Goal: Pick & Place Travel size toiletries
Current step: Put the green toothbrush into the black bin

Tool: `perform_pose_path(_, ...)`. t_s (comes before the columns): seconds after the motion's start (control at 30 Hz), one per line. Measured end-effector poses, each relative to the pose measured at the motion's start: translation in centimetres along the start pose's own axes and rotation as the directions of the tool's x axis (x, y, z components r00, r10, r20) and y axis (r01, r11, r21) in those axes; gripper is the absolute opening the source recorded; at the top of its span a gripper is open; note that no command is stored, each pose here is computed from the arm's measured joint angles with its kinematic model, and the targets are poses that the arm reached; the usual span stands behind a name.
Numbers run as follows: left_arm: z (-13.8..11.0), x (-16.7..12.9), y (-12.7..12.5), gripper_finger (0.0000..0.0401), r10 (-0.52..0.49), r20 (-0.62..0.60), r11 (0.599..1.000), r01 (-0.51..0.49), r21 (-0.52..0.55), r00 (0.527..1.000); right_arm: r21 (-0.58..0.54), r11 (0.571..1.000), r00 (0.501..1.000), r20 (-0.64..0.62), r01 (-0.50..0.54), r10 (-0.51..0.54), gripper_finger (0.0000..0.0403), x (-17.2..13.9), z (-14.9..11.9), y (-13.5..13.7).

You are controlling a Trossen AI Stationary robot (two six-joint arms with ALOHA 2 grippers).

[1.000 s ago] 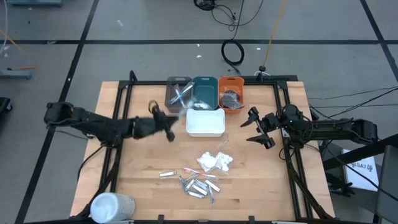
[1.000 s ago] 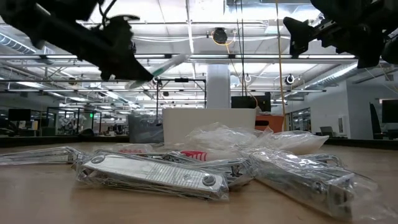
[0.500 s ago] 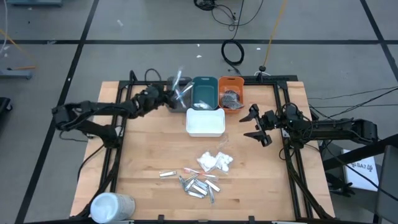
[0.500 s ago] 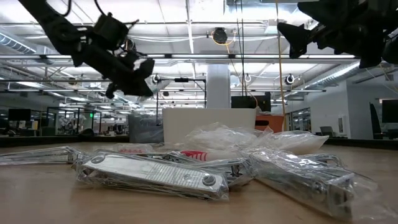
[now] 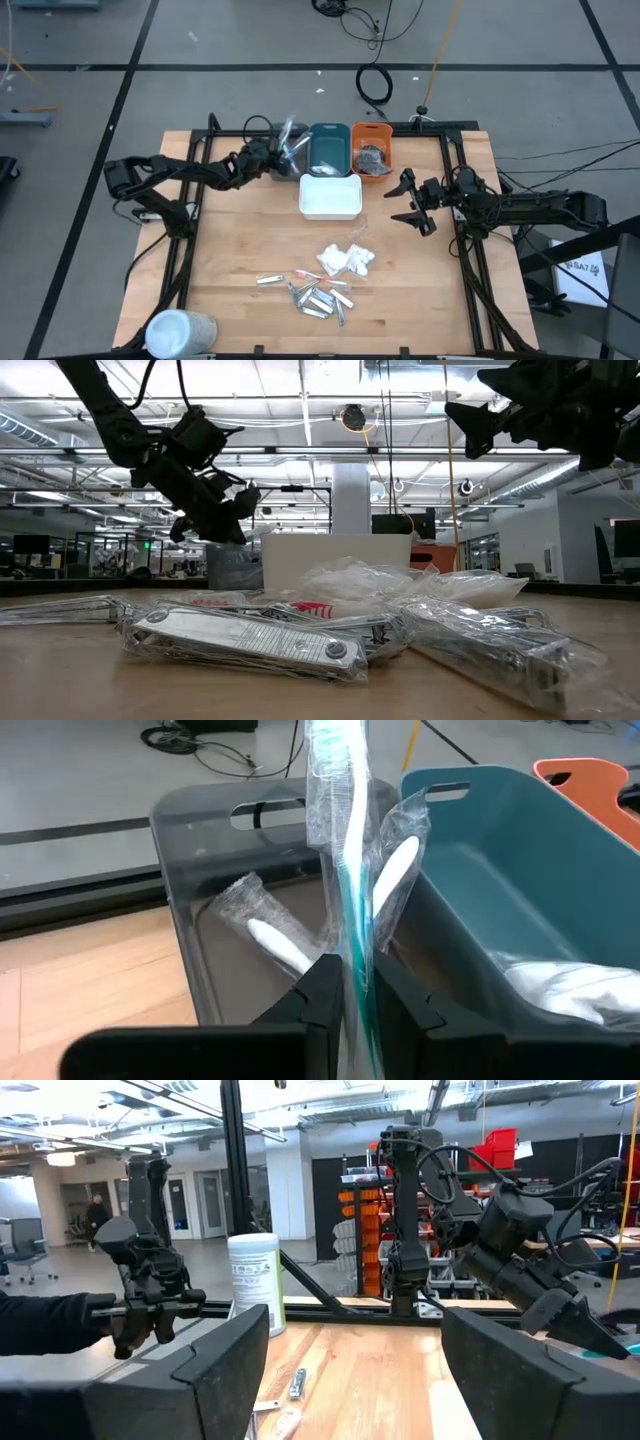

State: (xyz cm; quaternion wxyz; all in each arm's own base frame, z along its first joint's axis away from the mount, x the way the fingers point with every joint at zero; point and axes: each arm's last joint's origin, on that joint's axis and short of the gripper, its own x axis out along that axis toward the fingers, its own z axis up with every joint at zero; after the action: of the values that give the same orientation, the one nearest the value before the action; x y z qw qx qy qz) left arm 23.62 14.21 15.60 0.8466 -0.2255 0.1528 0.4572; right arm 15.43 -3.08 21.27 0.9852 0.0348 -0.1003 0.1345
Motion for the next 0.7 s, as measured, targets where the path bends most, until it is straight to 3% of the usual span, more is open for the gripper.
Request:
perform_pose_path(0.57,0.04,-0.03,-0.01,0.0047,-0.001,0.001,0.997,0.001,-0.079,1.0,0.001,1.0,1.0,-0.001,-0.004,0.004,0.0281,0.0,-0.01,0.01)
perform_pose_path(0.7,0.04,-0.03,-0.07,0.0077,-0.019,-0.006,0.994,0.018,-0.108,1.0,0.001,1.0,1.0,-0.001,-0.004,0.004,0.0281,0.0,-0.01,0.01)
